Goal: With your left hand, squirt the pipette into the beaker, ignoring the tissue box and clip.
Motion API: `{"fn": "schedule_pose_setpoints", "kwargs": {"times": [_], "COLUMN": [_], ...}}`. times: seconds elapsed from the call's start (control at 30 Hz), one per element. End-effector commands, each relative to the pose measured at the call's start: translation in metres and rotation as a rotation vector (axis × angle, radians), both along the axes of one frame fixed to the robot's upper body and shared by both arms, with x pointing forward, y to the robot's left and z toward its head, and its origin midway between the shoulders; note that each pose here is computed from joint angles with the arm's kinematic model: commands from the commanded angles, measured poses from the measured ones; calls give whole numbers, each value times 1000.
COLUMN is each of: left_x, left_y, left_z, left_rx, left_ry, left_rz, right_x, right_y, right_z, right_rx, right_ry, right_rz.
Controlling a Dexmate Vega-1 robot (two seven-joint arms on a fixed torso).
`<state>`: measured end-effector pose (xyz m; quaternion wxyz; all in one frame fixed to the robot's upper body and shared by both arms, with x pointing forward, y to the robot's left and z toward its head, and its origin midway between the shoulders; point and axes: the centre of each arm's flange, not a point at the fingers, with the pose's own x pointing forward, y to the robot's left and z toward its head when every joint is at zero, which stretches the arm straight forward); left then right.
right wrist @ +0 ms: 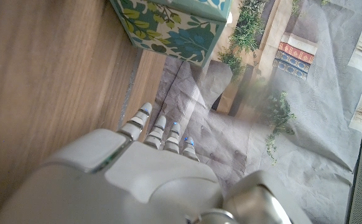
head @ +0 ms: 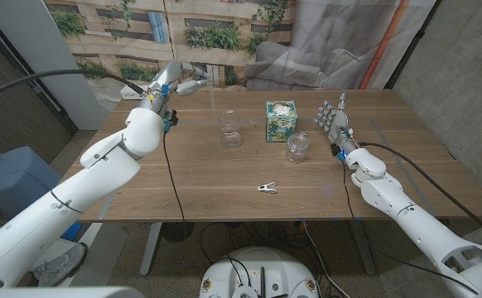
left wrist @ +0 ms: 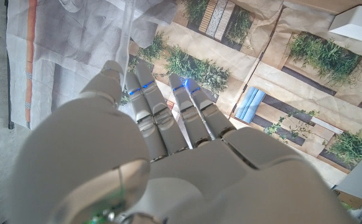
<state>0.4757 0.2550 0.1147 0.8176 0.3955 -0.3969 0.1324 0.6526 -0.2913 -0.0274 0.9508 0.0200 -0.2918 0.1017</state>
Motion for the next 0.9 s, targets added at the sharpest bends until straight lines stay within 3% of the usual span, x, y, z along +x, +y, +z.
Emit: {"fn": "schedule_pose_setpoints", "kwargs": {"times": [0.03, 0.9], "left_x": [-10, -12], "left_y": [1, -19], "left_z": [-20, -51], "left_rx": [-22, -59], "left_ry": [27, 41], "left_rz": [-7, -20], "right_x": [0, 0], "right_y": [1, 0], "right_z": [0, 0], "right_rx": [1, -3], "right_ry": [0, 0], "right_rz": [0, 5]}}
